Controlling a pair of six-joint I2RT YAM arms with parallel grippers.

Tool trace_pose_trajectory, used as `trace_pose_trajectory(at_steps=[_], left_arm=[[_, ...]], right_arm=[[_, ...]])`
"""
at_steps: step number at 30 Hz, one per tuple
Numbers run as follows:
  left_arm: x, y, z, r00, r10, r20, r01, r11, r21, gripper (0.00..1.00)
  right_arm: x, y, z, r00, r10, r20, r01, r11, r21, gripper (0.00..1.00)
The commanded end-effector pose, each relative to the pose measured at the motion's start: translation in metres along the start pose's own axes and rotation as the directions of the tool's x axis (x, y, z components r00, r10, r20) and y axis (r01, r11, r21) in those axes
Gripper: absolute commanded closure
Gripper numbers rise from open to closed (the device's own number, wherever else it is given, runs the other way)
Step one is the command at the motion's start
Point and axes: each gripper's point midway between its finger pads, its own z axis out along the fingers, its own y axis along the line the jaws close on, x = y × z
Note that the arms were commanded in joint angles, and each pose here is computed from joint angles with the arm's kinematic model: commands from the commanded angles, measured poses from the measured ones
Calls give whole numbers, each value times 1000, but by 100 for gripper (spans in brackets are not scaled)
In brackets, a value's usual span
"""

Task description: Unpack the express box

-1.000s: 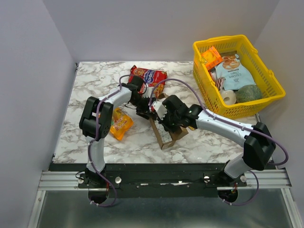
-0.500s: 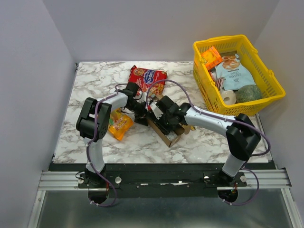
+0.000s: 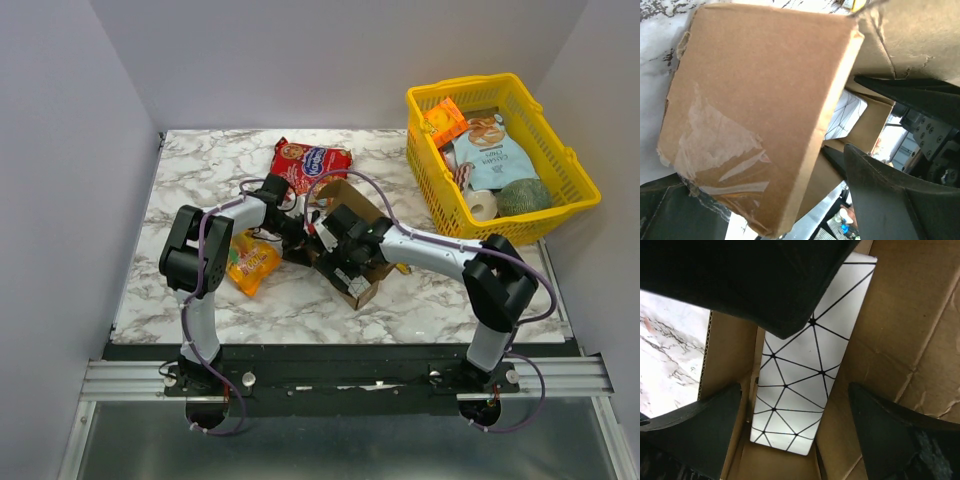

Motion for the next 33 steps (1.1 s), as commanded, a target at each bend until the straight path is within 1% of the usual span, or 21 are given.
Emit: trace_pose_trajectory(at_steps=[1, 3, 6, 7, 9, 11, 12, 13, 14, 16, 19, 20, 21, 22, 23, 24, 25, 30, 31, 32, 33], left_arm=[[-5, -8, -2, 1000, -3, 8, 3, 999, 46, 11], [-6, -8, 0, 1000, -6, 6, 6, 999, 51, 11], [-9, -9, 0, 1000, -6, 5, 6, 999, 52, 11], [-9, -9, 0, 1000, -6, 4, 6, 999, 53, 11], [-10, -10, 0, 1000, -4, 6, 4, 998, 57, 11], [-14, -14, -1, 1000, 4, 13, -5, 998, 70, 11], [-15, -14, -1, 1000, 5, 15, -6, 997, 70, 11], [-15, -15, -1, 1000, 5, 15, -6, 997, 70, 11], [-17, -17, -2, 1000, 11, 18, -13, 997, 71, 11], [-17, -16, -2, 1000, 11, 17, -12, 998, 63, 11], [-19, -16, -4, 999, 20, 27, -22, 998, 54, 11], [-21, -17, -5, 999, 25, 32, -26, 998, 56, 10], [-23, -19, -5, 999, 29, 34, -30, 998, 57, 10], [-24, -21, -6, 999, 33, 37, -36, 998, 57, 9], [-29, -24, -8, 998, 46, 46, -48, 997, 57, 7], [-31, -26, -9, 997, 58, 50, -61, 997, 56, 4], [-34, -27, -10, 996, 69, 55, -72, 996, 52, 1], [-51, -42, -21, 981, 167, 98, -171, 984, 41, 1], [-53, -44, -25, 978, 183, 103, -187, 982, 25, 1], [-62, -44, -30, 963, 237, 127, -237, 971, -16, 1], [-66, -45, -34, 956, 258, 137, -255, 966, -37, 1]], right_arm=[[52, -3, 23, 983, -29, -182, 34, 999, 25, 0], [62, 2, 28, 979, -22, -203, 22, 1000, -2, 0], [68, 9, 35, 977, -34, -211, 26, 999, -43, 10], [65, 10, 37, 979, -39, -201, 29, 998, -50, 15], [64, 14, 42, 978, -51, -201, 35, 996, -84, 18], [61, 19, 47, 978, -63, -198, 41, 993, -113, 26], [53, 18, 46, 982, -60, -180, 40, 993, -112, 33], [47, 17, 46, 983, -61, -171, 42, 993, -111, 53], [40, 16, 45, 986, -61, -157, 45, 994, -104, 68], [11, 3, 34, 995, -48, -91, 44, 998, -35, 82], [-40, -13, -2, 996, -79, 45, 77, 996, 38, 93], [-49, -14, -13, 991, -111, 72, 109, 993, 38, 96], [-50, -13, -24, 990, -121, 66, 119, 992, 29, 98], [-64, -14, -45, 985, -134, 109, 131, 991, 32, 99], [-64, -10, -53, 978, -174, 112, 175, 985, 1, 99], [-57, -9, -60, 978, -188, 93, 189, 982, -6, 100], [-59, -10, -72, 974, -196, 113, 196, 981, 6, 100], [-43, -8, -95, 964, -223, 147, 227, 974, -7, 100], [-44, -10, -100, 963, -217, 159, 219, 976, 1, 100], [-45, -15, -105, 962, -211, 173, 209, 978, 27, 99], [-43, -27, -103, 963, -209, 170, 196, 976, 94, 100]])
